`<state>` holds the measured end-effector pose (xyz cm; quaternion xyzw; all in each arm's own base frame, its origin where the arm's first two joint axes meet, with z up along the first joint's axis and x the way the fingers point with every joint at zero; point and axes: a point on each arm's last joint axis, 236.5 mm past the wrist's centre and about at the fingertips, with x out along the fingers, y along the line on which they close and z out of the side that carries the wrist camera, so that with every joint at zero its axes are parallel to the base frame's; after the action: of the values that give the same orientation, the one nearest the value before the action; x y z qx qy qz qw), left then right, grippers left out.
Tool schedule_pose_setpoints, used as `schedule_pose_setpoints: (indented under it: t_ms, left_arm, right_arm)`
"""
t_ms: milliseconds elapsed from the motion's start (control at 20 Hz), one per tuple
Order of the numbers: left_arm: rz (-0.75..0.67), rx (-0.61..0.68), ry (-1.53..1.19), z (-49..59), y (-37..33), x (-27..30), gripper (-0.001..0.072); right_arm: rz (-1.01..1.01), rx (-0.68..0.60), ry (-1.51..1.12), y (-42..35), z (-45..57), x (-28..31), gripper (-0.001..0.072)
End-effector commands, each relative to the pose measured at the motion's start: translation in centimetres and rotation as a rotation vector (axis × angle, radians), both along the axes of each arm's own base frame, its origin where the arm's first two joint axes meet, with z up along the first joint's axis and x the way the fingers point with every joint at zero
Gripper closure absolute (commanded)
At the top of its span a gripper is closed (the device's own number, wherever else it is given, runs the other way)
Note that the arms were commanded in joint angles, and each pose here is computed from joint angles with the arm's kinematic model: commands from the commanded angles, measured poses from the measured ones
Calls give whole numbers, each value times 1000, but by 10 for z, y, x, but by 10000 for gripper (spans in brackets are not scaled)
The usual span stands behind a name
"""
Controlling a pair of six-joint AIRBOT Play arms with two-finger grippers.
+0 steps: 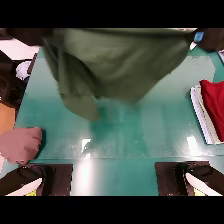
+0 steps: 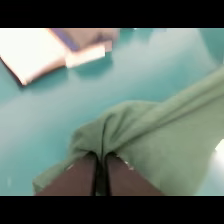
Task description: Fold the shirts.
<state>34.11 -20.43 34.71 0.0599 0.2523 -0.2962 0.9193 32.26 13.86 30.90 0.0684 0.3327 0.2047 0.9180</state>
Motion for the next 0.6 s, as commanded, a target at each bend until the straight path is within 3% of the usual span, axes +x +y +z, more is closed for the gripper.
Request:
schedule_pose_setpoints:
  t_ms: [0,150,350,500,550]
  left_arm:
    - [-84,182,273,-95,-21,11,676]
    - [-183,273,415,-180,-68,10,677]
    - [-284,431,649,-304,-90,-44,676]
    - [-302,441,744,-345,-89,-70,674]
    - [-301,444,749,-347,-87,-71,574]
  right_arm:
    - [-19,-53,235,-4,-97,-2,696]
    - [-54,-121,360,-16,-164,-6,696]
    - [-70,-178,425,-27,-194,-14,696]
    - [-74,-168,400,-26,-190,-8,696]
    - [-74,-167,399,-26,-190,-8,696]
